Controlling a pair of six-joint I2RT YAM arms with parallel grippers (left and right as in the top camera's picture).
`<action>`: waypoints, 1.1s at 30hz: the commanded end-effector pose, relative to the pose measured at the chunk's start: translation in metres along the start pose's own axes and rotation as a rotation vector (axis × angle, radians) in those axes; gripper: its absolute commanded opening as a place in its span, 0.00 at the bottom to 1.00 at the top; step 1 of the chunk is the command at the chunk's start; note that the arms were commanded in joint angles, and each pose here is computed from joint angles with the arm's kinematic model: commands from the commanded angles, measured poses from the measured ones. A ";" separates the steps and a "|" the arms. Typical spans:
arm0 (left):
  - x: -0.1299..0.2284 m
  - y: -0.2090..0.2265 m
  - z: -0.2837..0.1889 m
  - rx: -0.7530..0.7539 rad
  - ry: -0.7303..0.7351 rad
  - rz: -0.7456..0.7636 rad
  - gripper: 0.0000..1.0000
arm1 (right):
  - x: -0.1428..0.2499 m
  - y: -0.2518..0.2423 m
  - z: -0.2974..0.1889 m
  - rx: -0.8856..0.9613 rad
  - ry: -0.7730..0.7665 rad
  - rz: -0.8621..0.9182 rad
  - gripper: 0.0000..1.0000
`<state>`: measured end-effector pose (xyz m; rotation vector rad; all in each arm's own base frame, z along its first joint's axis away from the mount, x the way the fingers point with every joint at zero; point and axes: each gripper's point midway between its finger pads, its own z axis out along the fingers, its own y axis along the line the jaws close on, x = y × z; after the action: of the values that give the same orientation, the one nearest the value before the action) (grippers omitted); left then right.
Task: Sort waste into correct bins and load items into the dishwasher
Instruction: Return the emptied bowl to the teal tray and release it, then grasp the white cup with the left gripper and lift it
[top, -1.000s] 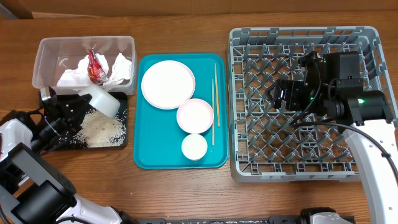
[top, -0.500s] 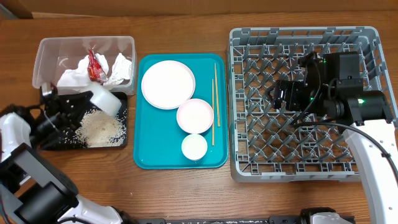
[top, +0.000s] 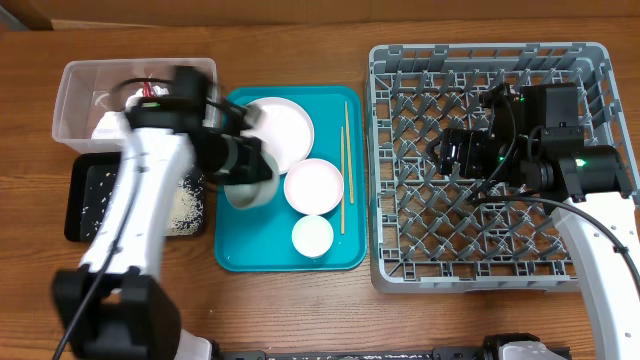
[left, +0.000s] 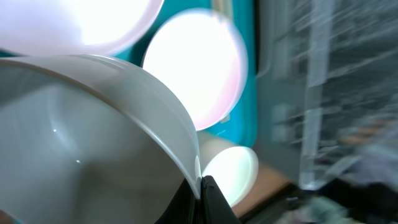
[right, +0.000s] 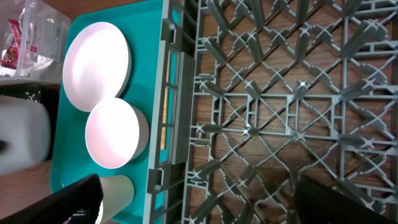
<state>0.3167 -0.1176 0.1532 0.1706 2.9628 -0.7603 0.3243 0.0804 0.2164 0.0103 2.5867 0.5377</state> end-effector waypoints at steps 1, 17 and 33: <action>0.013 0.036 0.028 -0.383 0.087 -0.064 0.04 | -0.005 0.005 -0.004 -0.013 -0.016 -0.011 1.00; 0.033 0.031 0.069 -0.520 0.220 -0.027 0.45 | -0.005 0.005 -0.004 -0.012 -0.014 -0.011 1.00; 0.030 -0.061 0.057 -0.065 0.286 0.387 0.58 | -0.005 0.005 -0.004 -0.012 -0.016 -0.012 1.00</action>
<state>0.2951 -0.1800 0.1307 0.6396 3.1168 -0.5020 0.3242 0.0803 0.2163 0.0106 2.5875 0.5373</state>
